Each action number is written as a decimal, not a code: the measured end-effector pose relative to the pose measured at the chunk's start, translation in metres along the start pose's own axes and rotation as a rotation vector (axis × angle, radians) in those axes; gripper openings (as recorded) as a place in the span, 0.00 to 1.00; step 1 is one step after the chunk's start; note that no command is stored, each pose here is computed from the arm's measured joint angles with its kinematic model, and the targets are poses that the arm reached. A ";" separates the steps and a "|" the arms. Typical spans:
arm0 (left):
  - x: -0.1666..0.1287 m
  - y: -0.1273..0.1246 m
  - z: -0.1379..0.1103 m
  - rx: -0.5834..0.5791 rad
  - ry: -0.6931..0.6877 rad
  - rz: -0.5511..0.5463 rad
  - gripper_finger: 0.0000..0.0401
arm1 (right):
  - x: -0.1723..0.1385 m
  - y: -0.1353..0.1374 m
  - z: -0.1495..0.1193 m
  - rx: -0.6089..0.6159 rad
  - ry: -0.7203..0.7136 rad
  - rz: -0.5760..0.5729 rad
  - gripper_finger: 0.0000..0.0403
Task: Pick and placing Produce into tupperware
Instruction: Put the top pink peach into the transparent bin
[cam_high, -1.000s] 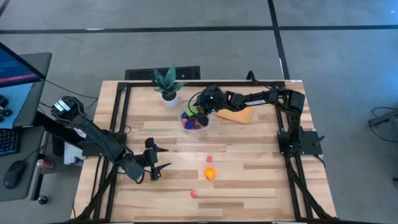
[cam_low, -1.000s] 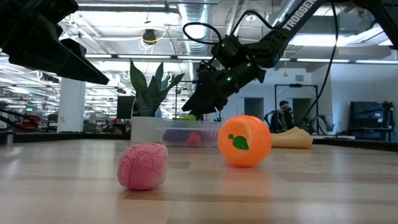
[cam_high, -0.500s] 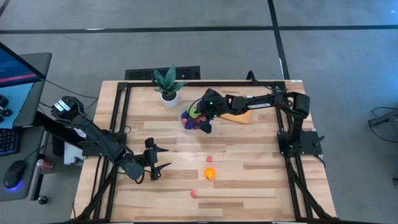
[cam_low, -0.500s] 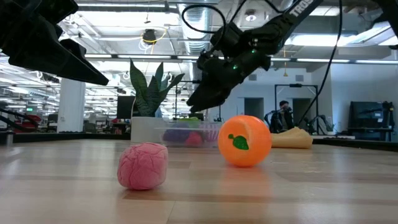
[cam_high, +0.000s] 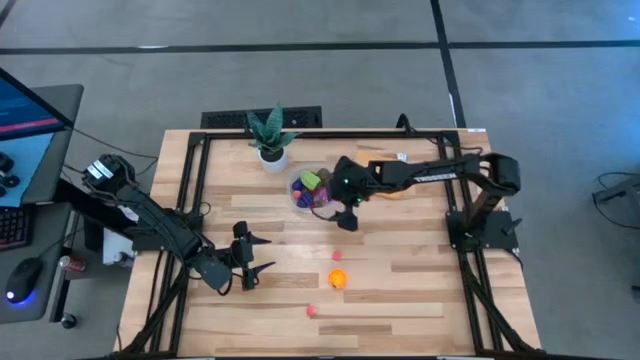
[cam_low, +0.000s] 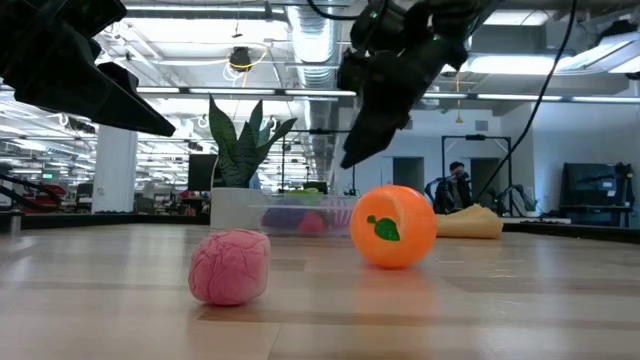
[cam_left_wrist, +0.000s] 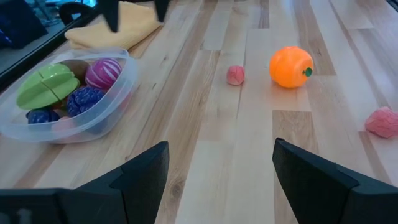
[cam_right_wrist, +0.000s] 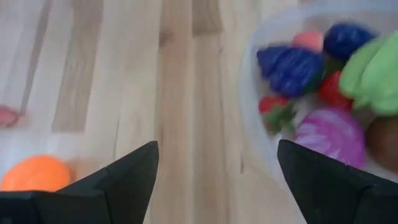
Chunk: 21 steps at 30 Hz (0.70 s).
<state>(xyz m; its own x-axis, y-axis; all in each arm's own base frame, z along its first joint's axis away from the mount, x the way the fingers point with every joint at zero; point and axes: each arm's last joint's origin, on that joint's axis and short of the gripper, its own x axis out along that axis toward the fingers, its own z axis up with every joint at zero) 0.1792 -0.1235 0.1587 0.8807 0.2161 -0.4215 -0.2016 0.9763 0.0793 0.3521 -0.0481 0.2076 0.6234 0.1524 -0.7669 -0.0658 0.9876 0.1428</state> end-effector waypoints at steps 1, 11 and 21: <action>0.000 0.000 0.000 -0.001 0.000 0.000 0.69 | -0.001 0.005 -0.002 0.002 0.025 -0.005 0.87; 0.000 0.000 0.000 -0.016 0.002 -0.006 0.69 | -0.009 0.044 -0.013 -0.029 0.129 -0.081 0.84; 0.000 0.000 0.000 -0.014 0.007 -0.011 0.69 | -0.007 0.070 -0.055 0.022 0.123 -0.151 0.82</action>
<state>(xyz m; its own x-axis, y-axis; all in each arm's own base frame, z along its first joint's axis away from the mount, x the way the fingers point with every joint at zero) 0.1791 -0.1237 0.1583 0.8799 0.2052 -0.4286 -0.1978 0.9783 0.0624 0.3007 0.0223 0.1885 0.5249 0.0071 -0.8511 0.0392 0.9987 0.0326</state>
